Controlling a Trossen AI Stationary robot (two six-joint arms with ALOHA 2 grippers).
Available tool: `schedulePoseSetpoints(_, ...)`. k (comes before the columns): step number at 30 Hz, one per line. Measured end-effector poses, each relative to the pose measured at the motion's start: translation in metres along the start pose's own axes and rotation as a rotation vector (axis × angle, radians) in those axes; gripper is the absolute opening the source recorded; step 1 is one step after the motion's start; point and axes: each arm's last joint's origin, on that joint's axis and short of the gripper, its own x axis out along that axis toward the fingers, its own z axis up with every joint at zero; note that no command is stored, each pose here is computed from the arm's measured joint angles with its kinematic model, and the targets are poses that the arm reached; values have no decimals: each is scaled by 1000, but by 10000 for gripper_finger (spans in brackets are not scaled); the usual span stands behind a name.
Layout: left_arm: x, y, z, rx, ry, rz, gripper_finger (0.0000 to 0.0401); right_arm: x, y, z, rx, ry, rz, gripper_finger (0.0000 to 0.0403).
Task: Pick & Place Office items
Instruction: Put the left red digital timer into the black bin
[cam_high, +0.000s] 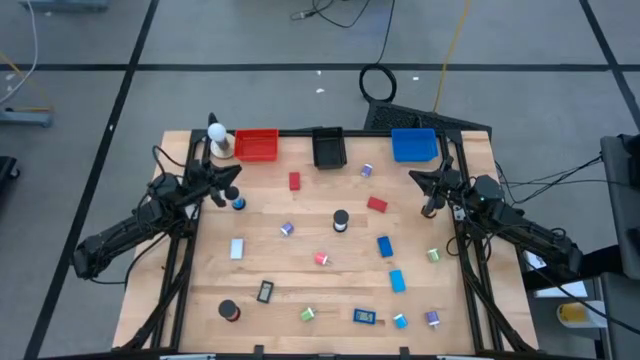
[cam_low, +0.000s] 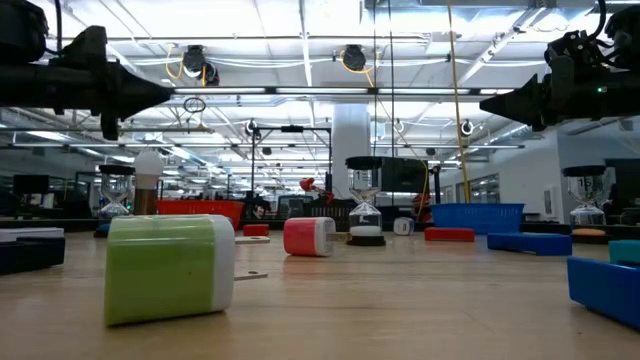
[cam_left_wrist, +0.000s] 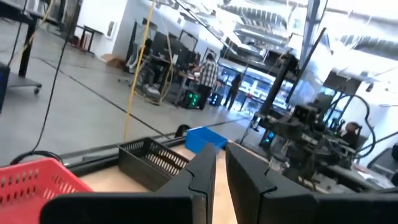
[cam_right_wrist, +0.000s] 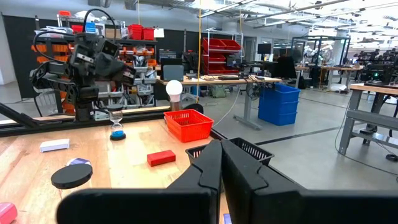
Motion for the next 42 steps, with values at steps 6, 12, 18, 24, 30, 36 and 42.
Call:
schedulePoseSetpoints(6,2,1,-3,3,117,27,21,0,0,0,0,0,0,4)
schedulePoseSetpoints(12,10,0,-6,93,230,58,4,0,0,0,0,-1,0,4)
schedulePoseSetpoints(18,21,-12,-2,225,301,-35,5,0,0,0,0,0,0,4)
schedulePoseSetpoints(24,31,-25,4,279,336,-104,5,0,0,0,0,-1,0,4)
schedulePoseSetpoints(30,41,-35,9,302,343,-30,7,0,0,0,0,0,0,4)
schedulePoseSetpoints(36,53,-40,3,323,310,46,8,0,0,0,0,0,0,4)
schedulePoseSetpoints(42,67,-41,-5,329,394,66,5,0,0,0,0,0,0,4)
